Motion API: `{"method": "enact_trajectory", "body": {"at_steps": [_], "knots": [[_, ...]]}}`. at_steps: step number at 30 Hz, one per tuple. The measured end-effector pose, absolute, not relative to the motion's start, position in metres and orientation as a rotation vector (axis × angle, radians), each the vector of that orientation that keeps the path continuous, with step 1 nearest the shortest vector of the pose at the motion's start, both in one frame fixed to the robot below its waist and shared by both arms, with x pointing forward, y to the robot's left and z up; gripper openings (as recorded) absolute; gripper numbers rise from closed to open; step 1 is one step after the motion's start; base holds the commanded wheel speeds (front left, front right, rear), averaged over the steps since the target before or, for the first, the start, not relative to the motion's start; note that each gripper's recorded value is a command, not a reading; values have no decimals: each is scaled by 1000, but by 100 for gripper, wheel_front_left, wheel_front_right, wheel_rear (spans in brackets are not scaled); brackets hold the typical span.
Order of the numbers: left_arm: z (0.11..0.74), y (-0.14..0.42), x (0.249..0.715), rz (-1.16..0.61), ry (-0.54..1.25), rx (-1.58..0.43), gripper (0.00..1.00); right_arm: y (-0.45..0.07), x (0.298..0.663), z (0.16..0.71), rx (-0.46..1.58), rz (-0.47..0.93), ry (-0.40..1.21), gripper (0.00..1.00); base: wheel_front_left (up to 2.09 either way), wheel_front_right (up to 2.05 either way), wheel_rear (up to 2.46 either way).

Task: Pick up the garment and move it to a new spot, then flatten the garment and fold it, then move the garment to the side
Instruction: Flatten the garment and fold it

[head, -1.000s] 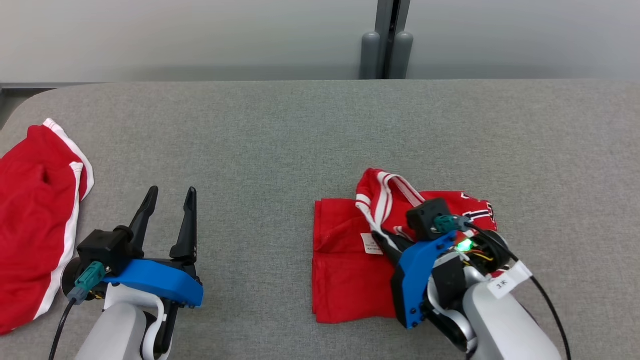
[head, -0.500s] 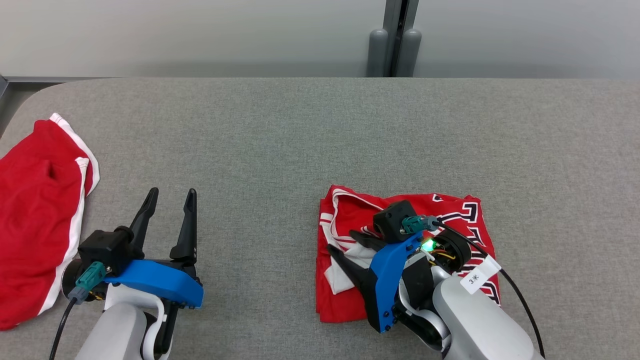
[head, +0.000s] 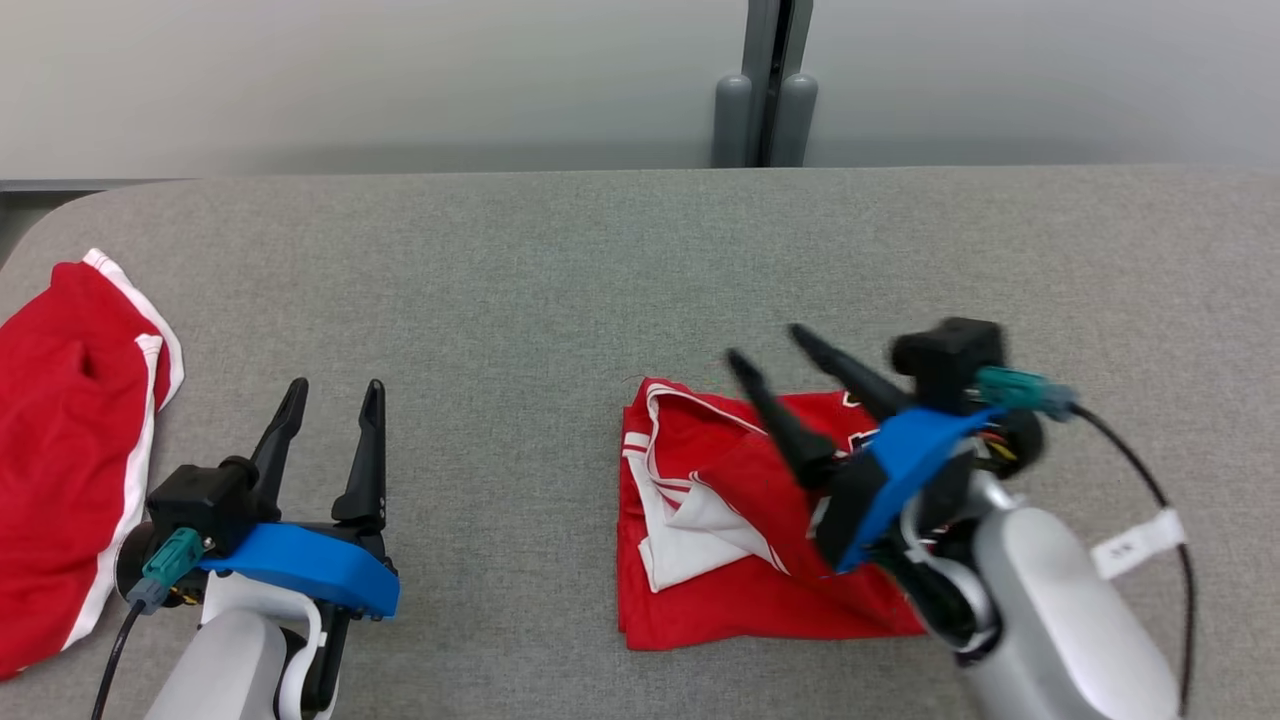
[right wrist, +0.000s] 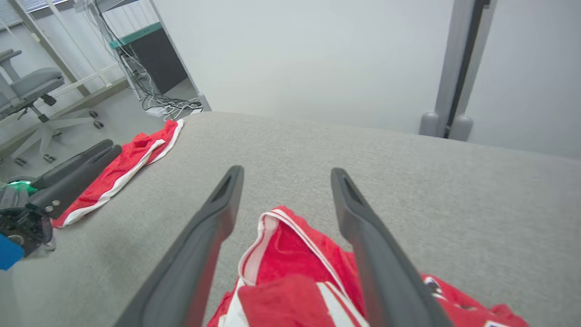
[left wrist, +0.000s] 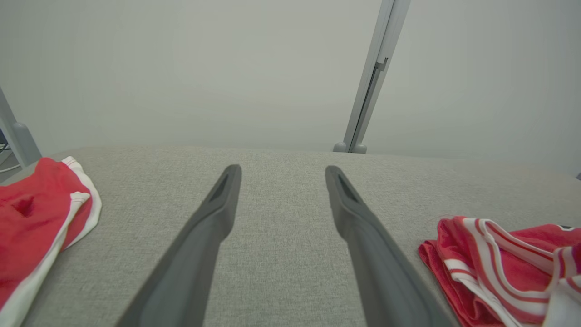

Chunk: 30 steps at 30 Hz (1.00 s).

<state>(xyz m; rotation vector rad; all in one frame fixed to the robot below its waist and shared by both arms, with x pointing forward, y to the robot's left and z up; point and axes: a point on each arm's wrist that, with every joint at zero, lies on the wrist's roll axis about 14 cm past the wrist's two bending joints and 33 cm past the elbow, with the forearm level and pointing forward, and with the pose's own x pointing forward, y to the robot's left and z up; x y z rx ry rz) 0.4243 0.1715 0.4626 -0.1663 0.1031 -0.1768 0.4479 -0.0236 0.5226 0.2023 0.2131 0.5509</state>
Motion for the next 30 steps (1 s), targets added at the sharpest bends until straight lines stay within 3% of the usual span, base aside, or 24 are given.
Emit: {"method": "enact_trajectory", "body": {"at_steps": [6, 10, 11, 12, 13, 20, 30], "knots": [[465, 168, 424, -186, 97, -168, 100, -127, 452, 491, 85, 247, 263, 100, 0, 0, 0], [466, 168, 424, -188, 95, -171, 100, -161, 436, 464, 57, 135, 335, 100, 0, 0, 0], [466, 167, 424, -189, 95, -171, 100, -164, 434, 460, 49, 125, 344, 73, 0, 0, 0], [466, 167, 424, -190, 94, -171, 100, -165, 431, 456, 39, 121, 352, 11, 0, 0, 0], [466, 166, 424, -191, 94, -172, 100, -164, 429, 452, 34, 121, 363, 0, 0, 0, 0], [468, 165, 424, -200, 93, -162, 100, -125, 413, 424, 7, 235, 461, 0, 0, 0, 0], [472, 173, 422, -179, 86, -150, 100, 28, 338, 416, 88, 739, 605, 0, 0, 0, 0]]}}
